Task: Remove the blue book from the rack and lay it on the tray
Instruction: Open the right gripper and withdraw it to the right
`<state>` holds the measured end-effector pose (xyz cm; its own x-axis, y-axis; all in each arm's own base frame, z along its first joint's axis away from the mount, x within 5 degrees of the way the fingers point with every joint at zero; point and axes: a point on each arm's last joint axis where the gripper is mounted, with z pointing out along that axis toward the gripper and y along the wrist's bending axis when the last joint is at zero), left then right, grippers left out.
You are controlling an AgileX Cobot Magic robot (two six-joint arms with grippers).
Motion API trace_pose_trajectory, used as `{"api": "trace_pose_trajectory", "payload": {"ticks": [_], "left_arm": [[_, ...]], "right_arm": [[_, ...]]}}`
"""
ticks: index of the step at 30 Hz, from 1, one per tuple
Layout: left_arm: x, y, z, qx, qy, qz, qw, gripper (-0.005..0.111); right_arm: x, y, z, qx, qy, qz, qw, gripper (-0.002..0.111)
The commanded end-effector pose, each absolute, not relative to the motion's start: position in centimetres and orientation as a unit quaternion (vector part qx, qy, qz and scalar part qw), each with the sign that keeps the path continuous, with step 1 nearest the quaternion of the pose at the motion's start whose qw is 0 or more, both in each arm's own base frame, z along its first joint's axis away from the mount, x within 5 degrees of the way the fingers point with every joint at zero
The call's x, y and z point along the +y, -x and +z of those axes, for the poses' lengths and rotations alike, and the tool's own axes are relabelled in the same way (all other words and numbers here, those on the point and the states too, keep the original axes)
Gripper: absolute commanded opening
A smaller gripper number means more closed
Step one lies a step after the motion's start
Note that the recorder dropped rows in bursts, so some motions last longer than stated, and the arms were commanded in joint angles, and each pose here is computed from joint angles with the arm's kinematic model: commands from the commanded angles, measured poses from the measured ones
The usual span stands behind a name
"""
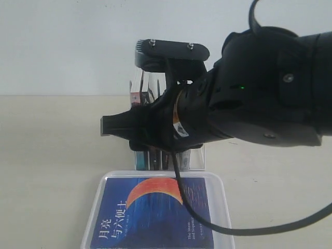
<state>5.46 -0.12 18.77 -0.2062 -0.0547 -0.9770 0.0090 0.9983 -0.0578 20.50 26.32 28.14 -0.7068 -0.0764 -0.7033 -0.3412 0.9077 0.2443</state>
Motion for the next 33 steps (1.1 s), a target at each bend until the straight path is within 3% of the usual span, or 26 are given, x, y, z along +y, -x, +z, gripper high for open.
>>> {"api": "trace_pose_trajectory", "payload": {"ticks": [1,5,12,16,20,23,31,33], "left_arm": [[-0.1,-5.4,18.6,0.777,0.017,-0.029,0.629,0.004],[-0.1,-5.4,18.6,0.777,0.017,-0.029,0.629,0.004],[-0.1,-5.4,18.6,0.777,0.017,-0.029,0.629,0.004],[-0.1,-5.4,18.6,0.777,0.017,-0.029,0.629,0.004],[-0.1,-5.4,18.6,0.777,0.017,-0.029,0.629,0.004],[-0.1,-5.4,18.6,0.777,0.017,-0.029,0.629,0.004],[-0.1,-5.4,18.6,0.777,0.017,-0.029,0.629,0.004],[-0.1,-5.4,18.6,0.777,0.017,-0.029,0.629,0.004]], "right_arm": [[25.9,-20.2,29.3,0.896,0.122,0.196,0.379,0.054],[24.7,-19.5,31.3,0.885,0.133,0.198,0.400,0.054],[19.9,-17.5,35.0,0.883,0.160,0.118,0.424,0.054],[19.1,-16.5,31.3,0.883,0.203,0.114,0.408,0.054],[20.7,-14.8,27.4,0.837,0.254,0.262,0.408,0.053],[21.6,-14.0,27.4,0.791,0.286,0.333,0.427,0.044],[21.6,-14.0,27.5,0.774,0.316,0.325,0.442,0.000],[21.6,-14.0,27.5,0.773,0.319,0.324,0.443,0.000]]}}
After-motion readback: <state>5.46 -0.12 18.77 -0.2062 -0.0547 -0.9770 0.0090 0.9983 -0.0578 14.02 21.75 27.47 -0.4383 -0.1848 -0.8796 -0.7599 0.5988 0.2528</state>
